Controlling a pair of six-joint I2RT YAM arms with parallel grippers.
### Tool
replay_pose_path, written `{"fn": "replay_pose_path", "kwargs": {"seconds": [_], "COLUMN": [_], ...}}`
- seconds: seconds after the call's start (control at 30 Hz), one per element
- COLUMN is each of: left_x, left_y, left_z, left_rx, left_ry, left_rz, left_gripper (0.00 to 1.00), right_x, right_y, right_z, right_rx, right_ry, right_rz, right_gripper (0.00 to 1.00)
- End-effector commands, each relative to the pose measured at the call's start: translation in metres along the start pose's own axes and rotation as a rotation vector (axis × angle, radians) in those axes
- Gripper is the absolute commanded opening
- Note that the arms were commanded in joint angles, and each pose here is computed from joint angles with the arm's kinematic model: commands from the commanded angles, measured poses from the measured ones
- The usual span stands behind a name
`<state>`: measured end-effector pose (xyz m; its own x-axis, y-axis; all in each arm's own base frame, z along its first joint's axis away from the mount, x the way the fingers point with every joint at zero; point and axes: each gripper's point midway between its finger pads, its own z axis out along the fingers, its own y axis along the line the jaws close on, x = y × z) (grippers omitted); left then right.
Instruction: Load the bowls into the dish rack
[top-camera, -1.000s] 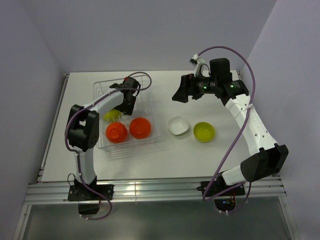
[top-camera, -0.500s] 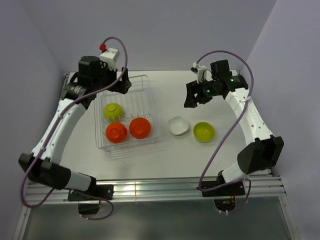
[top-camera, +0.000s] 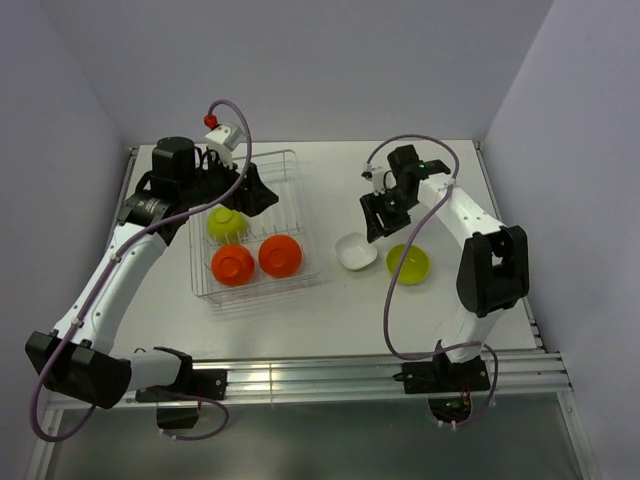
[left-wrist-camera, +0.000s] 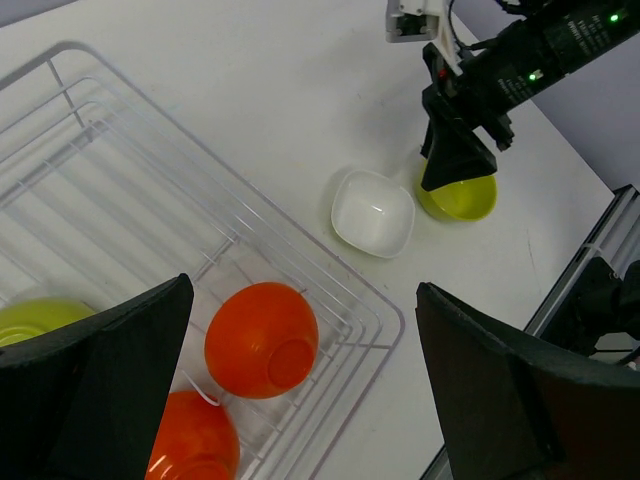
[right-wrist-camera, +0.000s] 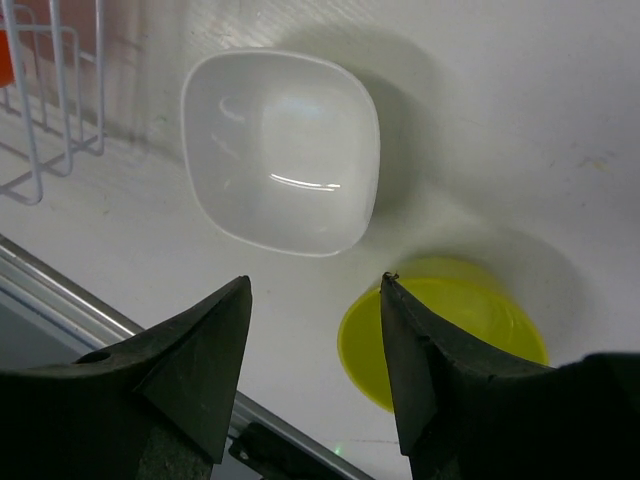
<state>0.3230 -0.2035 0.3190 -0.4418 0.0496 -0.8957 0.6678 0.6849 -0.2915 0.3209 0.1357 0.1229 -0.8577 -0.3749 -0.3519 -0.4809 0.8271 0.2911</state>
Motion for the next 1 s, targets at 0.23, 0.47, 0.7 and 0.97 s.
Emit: {"fn": "replay_pose_path", "kwargs": {"seconds": [0.23, 0.47, 0.7, 0.97], "left_x": [-0.008, -0.005, -0.001, 0.001], "left_y": [-0.011, -0.008, -0.006, -0.006], "left_z": [-0.018, -0.017, -0.014, -0.013], "left_rx": [0.017, 0.012, 0.012, 0.020], "left_ry": [-0.072, -0.064, -0.051, -0.041], "left_rz": [0.006, -0.001, -0.007, -0.004], "left_gripper": [1.00, 0.99, 0.99, 0.99], "right_x": [-0.006, -0.002, 0.001, 0.004], "right_y": [-0.009, -0.011, -0.012, -0.020], "right_z": [0.048, 0.068, 0.081, 0.089], "right_rx": [0.070, 0.081, 0.092, 0.129], "right_ry": [0.026, 0.055, 0.073, 0.072], "right_rz": [-0.024, -0.021, -0.032, -0.055], "right_gripper": [0.57, 0.53, 0.49, 0.15]}}
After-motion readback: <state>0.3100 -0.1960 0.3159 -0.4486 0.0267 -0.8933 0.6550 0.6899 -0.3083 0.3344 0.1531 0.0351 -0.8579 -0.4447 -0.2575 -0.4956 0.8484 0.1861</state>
